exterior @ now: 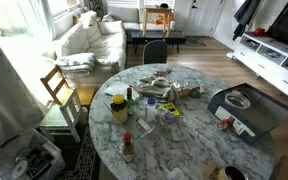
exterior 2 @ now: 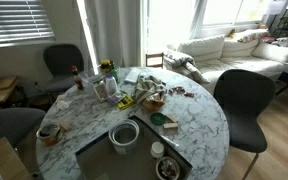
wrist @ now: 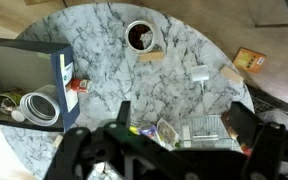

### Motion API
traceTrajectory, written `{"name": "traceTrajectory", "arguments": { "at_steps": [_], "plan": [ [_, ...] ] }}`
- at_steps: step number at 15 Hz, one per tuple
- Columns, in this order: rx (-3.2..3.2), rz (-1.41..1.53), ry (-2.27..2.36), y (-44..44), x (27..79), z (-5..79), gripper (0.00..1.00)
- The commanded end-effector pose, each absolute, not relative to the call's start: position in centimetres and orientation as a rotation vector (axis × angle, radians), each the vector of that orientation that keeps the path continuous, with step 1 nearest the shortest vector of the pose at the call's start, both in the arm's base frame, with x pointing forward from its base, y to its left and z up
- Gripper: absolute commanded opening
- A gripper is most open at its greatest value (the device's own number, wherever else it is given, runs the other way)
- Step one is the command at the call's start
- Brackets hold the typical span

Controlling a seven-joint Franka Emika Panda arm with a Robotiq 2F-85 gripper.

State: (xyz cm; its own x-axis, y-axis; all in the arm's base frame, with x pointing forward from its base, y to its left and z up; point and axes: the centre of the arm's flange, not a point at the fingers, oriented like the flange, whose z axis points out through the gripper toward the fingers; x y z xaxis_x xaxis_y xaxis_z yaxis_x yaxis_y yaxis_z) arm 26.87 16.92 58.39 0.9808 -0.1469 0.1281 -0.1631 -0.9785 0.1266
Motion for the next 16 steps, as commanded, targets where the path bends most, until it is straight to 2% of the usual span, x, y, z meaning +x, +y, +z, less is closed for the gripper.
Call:
{"name": "traceTrajectory", "arguments": {
  "at_steps": [1,12,16],
  "plan": [
    [2.99,0.178,-0.235,16.9,26.9,58.4,1.0],
    [2.99,0.178,-0.235,16.9,26.9,58.4,1.0],
    [2.973,0.167,-0.617,10.8,29.8,58.2,1.0]
  ]
}}
